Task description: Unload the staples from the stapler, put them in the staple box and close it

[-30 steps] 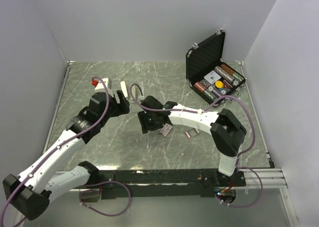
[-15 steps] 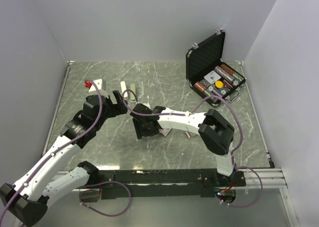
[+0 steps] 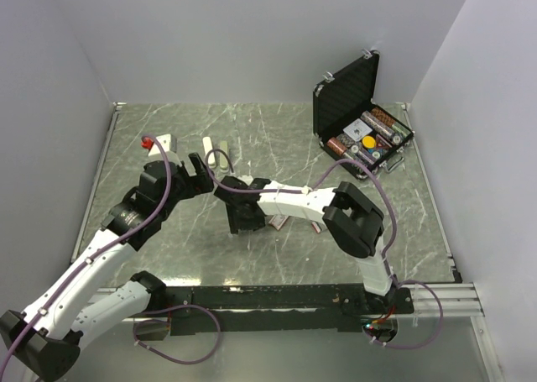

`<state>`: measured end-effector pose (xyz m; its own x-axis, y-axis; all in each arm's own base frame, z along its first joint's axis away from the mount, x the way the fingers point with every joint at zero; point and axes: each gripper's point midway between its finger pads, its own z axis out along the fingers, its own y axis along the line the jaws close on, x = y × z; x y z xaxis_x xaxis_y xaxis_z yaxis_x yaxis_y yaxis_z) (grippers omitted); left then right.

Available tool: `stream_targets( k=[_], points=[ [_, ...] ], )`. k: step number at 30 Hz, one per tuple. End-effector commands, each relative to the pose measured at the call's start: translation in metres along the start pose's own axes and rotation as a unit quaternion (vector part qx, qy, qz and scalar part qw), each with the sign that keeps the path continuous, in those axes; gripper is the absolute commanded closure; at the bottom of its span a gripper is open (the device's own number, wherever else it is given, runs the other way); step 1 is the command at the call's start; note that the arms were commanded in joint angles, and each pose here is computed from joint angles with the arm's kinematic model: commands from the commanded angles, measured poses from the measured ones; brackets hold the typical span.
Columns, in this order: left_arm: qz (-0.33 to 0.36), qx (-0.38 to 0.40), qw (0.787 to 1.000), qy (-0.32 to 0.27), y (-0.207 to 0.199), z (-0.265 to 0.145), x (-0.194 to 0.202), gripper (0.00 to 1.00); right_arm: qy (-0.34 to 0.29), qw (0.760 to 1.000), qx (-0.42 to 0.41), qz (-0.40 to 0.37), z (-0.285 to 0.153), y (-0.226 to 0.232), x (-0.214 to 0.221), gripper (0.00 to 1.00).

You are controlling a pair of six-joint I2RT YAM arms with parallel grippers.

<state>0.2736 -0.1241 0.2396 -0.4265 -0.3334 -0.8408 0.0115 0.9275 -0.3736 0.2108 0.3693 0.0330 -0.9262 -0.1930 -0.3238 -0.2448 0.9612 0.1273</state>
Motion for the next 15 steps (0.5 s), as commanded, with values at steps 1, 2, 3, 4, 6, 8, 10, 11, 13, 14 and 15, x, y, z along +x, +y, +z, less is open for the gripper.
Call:
stream_targets(
  k=[1,2,3,4,6,8,10,11,13,14,15],
  points=[
    [-0.005,0.026,1.000,0.001,-0.0104,-0.0022,-0.0014,0.01,0.000,1.000,0.003,0.000,0.0003,0.0063,-0.0045,0.40],
    [-0.005,0.025,1.000,0.001,-0.0102,-0.0017,-0.0016,0.01,0.002,1.000,0.004,0.000,0.0014,0.0061,-0.0037,0.40],
    [-0.005,0.026,1.000,0.001,-0.0104,-0.0017,-0.0015,0.01,0.002,1.000,0.004,0.000,0.0011,0.0063,-0.0039,0.40],
    [-0.005,0.026,1.000,0.003,-0.0107,-0.0013,-0.0002,0.01,0.003,1.000,0.004,0.000,0.0016,0.0063,-0.0035,0.41],
    [-0.004,0.025,1.000,0.004,-0.0106,-0.0004,0.0001,0.01,0.004,1.000,0.006,0.001,0.0015,0.0051,-0.0025,0.41],
    [-0.004,0.027,1.000,0.004,-0.0116,-0.0002,0.0002,0.01,0.004,1.000,0.009,0.003,0.0024,0.0036,-0.0018,0.42],
    [-0.004,0.027,1.000,0.006,-0.0114,0.0003,0.0013,0.01,0.007,1.000,0.010,0.003,0.0033,0.0037,-0.0010,0.42],
    [-0.004,0.026,1.000,0.007,-0.0110,0.0007,0.0018,0.01,0.009,1.000,0.011,0.003,0.0044,0.0031,-0.0007,0.43],
    [-0.005,0.027,1.000,0.006,-0.0116,-0.0001,0.0014,0.01,0.013,1.000,0.012,0.002,0.0057,0.0039,-0.0001,0.44],
    [-0.004,0.027,1.000,0.005,-0.0115,0.0000,0.0010,0.01,0.016,1.000,0.012,0.002,0.0072,0.0043,0.0010,0.44],
    [-0.005,0.027,1.000,0.005,-0.0114,-0.0004,0.0009,0.01,0.018,1.000,0.012,0.002,0.0079,0.0047,0.0006,0.44]
  ],
)
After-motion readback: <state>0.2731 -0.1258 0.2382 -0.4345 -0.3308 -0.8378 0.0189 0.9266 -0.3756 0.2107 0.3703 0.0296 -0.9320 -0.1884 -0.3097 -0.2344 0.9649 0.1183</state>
